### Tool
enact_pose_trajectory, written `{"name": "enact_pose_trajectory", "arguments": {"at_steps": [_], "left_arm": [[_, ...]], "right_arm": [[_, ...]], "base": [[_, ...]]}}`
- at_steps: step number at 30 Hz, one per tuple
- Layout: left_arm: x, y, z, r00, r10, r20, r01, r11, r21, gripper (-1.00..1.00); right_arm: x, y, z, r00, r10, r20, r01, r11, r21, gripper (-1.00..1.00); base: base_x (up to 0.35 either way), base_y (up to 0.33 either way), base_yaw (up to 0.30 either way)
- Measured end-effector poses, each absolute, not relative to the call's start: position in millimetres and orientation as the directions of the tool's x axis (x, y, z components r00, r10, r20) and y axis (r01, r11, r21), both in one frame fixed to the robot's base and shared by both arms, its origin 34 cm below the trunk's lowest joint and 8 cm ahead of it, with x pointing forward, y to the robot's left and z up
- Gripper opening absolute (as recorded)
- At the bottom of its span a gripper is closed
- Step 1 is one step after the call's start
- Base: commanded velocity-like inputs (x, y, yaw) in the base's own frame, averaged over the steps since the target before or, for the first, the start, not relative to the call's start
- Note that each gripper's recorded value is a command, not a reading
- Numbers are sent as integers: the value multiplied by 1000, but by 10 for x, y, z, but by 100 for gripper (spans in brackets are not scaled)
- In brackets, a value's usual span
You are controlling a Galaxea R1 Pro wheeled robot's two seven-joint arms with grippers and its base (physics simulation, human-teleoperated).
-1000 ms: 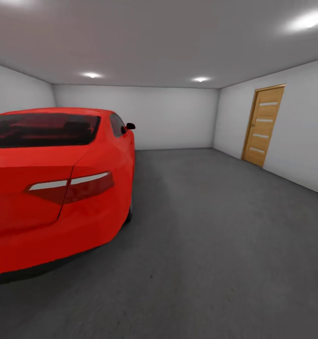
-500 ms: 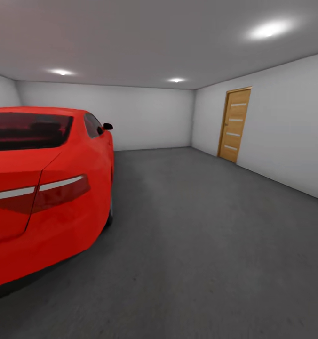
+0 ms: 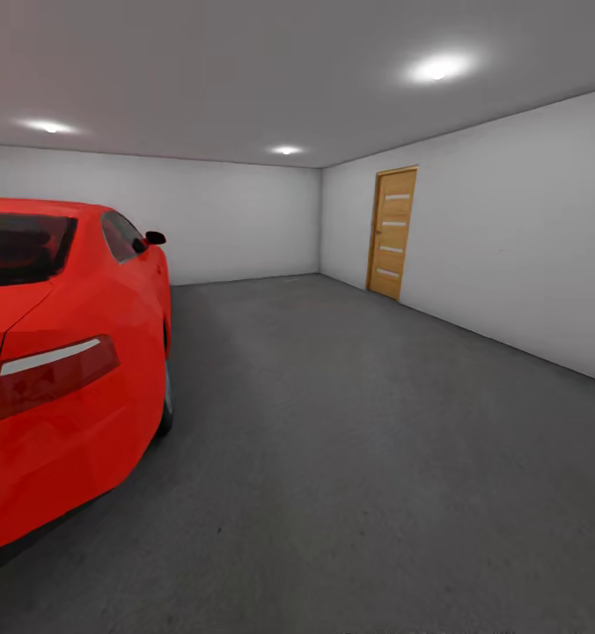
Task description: Move the two storage containers from the living room to the garage. In the garage, place one container on the floor and stack the other container on top of it (either order is fine).
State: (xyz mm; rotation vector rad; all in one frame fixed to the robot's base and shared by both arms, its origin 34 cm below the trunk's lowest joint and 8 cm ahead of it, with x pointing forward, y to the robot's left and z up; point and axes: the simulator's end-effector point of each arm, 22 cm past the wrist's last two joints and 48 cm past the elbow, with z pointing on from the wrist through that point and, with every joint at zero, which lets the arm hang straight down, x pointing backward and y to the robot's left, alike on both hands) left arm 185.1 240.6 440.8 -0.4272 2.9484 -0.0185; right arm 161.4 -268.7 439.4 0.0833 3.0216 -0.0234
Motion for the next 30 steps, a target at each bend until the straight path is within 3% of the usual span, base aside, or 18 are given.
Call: {"name": "enact_pose_trajectory", "arguments": {"at_steps": [10, 30], "left_arm": [[1842, 2412, 4408, -945, -289, -156, -287, 957, -34, 100], [1721, 2384, 4391, -950, -296, -97, -294, 955, -32, 100]], "right_arm": [[1609, -2689, 4394, -992, 49, -117, 52, 999, -17, 100], [1610, -2703, 4395, -992, 34, -118, 37, 999, -23, 100]], "base": [[57, 0, -211], [311, 0, -7]]}}
